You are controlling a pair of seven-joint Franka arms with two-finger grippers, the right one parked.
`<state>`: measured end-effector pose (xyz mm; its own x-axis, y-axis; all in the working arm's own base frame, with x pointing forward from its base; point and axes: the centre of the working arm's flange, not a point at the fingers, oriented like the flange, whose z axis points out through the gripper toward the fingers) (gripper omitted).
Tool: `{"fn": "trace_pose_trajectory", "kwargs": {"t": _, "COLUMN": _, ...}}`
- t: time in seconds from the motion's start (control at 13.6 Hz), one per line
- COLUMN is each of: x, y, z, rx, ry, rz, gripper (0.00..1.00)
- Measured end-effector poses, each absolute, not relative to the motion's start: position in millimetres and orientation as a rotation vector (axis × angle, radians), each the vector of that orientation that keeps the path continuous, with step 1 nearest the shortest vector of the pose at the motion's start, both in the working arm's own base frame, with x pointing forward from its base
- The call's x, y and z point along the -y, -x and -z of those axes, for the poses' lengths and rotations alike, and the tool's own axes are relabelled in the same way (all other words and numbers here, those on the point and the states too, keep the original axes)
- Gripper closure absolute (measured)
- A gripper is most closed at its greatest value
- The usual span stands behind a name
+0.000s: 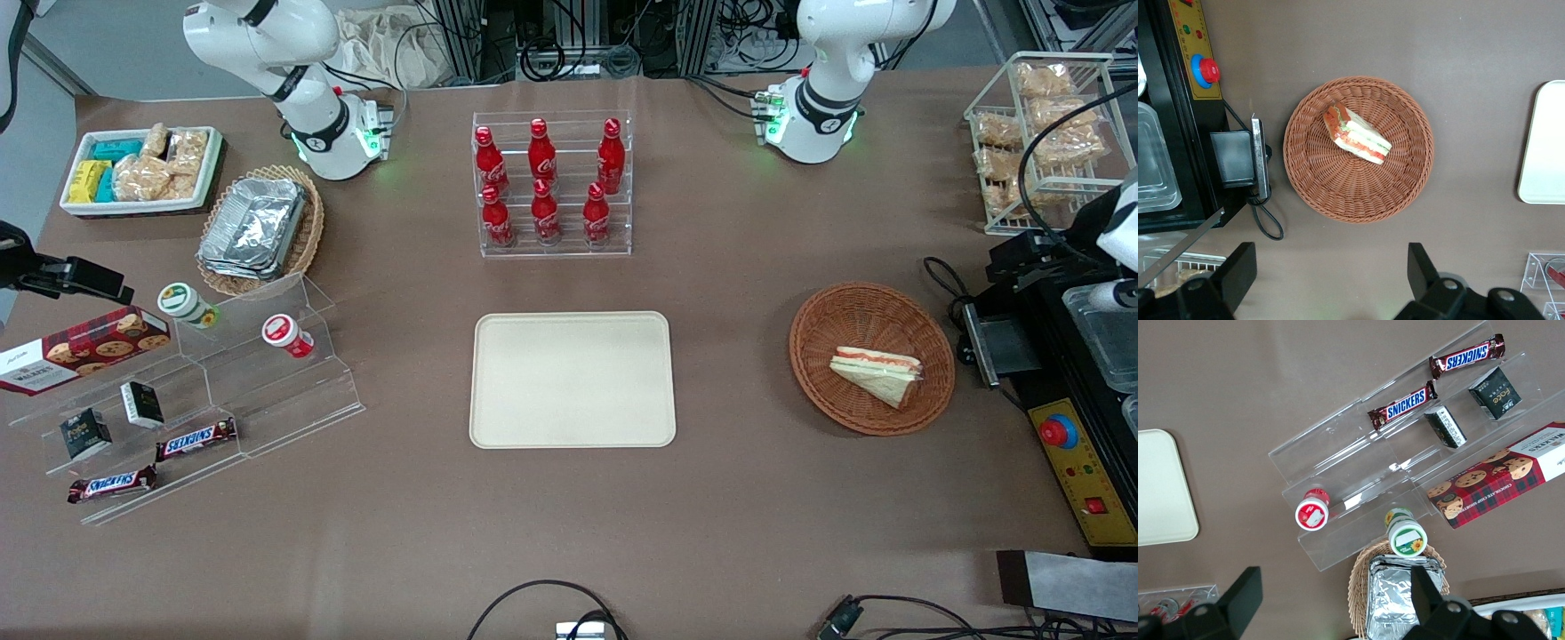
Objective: Place sandwich from basket to tray
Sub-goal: 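Move the left gripper over the wrapped sandwich in the wicker basket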
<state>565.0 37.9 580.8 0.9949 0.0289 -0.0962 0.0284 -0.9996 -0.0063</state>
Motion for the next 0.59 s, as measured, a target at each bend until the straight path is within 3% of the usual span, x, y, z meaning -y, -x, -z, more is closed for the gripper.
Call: {"fn": "trace_pose_trajectory", "kwargs": {"t": 0.59, "x": -40.9, "y": -601.3, "z": -541.6, "rx": 0.207, "ry": 3.130, "rz": -0.233, "gripper": 0.00}}
